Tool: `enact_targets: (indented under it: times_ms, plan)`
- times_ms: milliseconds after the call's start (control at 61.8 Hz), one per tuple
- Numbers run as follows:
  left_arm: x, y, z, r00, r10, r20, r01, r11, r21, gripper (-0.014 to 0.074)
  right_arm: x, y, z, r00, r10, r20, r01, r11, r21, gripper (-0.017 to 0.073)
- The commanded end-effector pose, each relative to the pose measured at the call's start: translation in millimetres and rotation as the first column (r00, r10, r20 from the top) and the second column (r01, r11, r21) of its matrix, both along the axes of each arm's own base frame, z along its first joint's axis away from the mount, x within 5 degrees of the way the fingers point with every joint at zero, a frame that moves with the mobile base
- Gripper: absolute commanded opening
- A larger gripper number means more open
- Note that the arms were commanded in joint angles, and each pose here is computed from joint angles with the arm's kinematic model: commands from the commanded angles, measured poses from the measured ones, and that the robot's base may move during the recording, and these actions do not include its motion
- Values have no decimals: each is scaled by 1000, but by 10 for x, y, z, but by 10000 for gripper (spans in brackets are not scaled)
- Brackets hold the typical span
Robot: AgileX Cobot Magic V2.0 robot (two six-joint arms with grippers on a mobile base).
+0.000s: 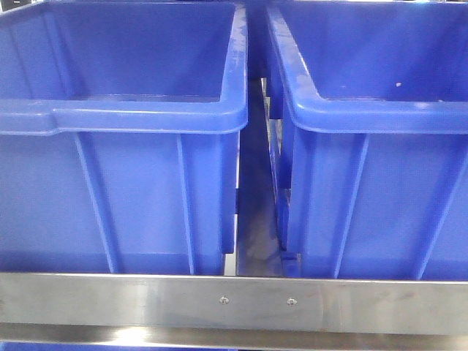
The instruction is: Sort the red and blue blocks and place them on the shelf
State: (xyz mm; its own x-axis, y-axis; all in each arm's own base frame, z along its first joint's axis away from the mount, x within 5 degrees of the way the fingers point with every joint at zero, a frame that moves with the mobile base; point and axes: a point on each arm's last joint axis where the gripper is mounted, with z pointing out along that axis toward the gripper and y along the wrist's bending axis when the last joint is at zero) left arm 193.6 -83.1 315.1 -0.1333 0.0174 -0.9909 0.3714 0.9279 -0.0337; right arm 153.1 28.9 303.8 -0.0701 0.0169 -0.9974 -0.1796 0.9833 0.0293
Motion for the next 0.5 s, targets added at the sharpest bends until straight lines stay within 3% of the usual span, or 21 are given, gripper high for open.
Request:
enact_targets:
  times_ms: [0,210,308,486]
  plan:
    - [149,-115,145,996,-2,92,6,999,-41,125,92,10,236,984,-10,176,7,1000,20,49]
    - [326,-218,-9,1000,-10,26,11,1000,-10,160,194,28,173,988,-11,154,9,1000,15,59]
    - [326,-218,-11,1000,-11,24,11,1000,-9,295,213,32,160,989,-11,148,9,1000,13,152]
    - [325,-217,-17,1000,-9,15,10,1000,-14,593,212,30,189,983,-14,181,10,1000,19,454]
